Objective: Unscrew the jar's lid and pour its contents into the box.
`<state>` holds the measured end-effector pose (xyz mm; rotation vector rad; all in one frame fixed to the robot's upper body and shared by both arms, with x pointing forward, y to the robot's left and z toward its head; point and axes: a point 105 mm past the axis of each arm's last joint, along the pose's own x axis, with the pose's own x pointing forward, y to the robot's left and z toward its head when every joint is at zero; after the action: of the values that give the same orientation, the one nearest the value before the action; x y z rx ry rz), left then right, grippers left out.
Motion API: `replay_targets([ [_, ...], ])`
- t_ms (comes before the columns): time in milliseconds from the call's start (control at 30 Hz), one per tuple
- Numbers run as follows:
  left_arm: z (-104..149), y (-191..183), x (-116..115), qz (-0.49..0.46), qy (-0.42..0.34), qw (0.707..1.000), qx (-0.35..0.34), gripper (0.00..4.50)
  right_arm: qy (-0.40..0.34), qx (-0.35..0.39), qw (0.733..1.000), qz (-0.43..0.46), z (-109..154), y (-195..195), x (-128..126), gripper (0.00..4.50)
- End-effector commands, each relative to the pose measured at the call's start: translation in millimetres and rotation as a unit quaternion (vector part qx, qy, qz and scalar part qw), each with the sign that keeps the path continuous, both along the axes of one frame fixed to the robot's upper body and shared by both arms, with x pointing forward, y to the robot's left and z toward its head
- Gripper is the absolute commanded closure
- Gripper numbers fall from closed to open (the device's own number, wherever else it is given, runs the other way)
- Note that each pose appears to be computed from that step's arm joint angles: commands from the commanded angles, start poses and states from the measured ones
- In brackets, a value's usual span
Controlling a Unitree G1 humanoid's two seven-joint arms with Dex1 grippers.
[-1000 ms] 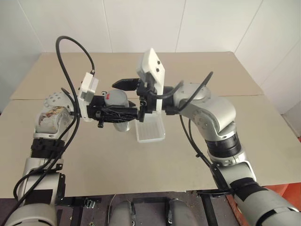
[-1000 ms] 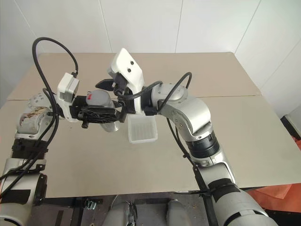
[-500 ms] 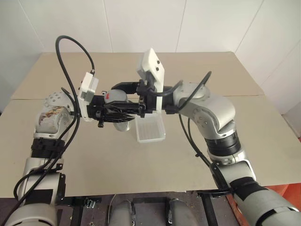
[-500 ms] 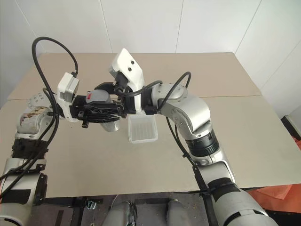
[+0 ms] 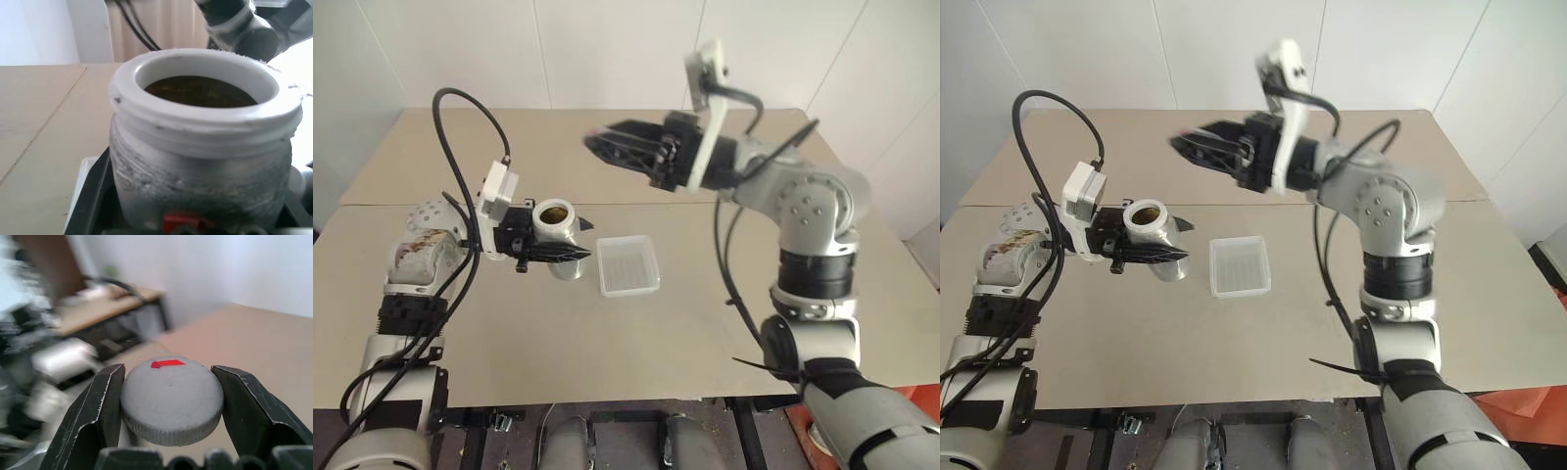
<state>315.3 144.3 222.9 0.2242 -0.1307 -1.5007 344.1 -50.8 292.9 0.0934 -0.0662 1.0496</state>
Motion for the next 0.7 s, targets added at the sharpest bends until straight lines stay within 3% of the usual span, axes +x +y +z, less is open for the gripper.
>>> replay_targets([
  [33, 18.9, 3.8, 3.4, 0.046, -0.042, 0.998, -0.033, 2.56, -0.090, -0.060, 0.989, -0.102, -13.0, -38.9, 1.0, 1.73],
  [167, 18.1, 4.9, 5.8, 0.077, -0.055, 0.995, -0.037, 2.56, -0.060, -0.186, 0.961, -0.197, -90.0, -81.3, 9.7, 1.73],
  [333, 12.4, -1.7, 11.6, 0.107, -0.074, 0.991, -0.027, 2.56, 0.009, -0.228, 0.939, -0.257, -154.5, -109.4, 18.9, 1.73],
  [433, 13.0, -10.5, 21.3, 0.145, -0.103, 0.984, -0.025, 2.56, 0.024, -0.259, 0.933, -0.247, -166.5, -114.5, 19.1, 0.84],
  [500, 14.3, -16.4, 29.3, 0.182, -0.159, 0.970, -0.005, 2.56, 0.033, -0.243, 0.946, -0.212, -152.0, -110.9, 11.5, 0.17],
  [567, 14.8, -20.7, 43.0, 0.241, -0.259, 0.934, 0.048, 2.56, 0.042, -0.220, 0.962, -0.158, -127.1, -106.9, -1.7, 0.02],
  [633, 15.4, -29.3, 49.4, 0.243, -0.463, 0.840, 0.144, 2.56, 0.064, -0.193, 0.975, -0.089, -98.5, -104.2, -19.2, 0.02],
  [700, 15.4, -41.3, 49.1, 0.214, -0.572, 0.774, 0.167, 2.56, 0.084, -0.180, 0.979, -0.036, -83.8, -99.7, -32.0, 0.02],
])
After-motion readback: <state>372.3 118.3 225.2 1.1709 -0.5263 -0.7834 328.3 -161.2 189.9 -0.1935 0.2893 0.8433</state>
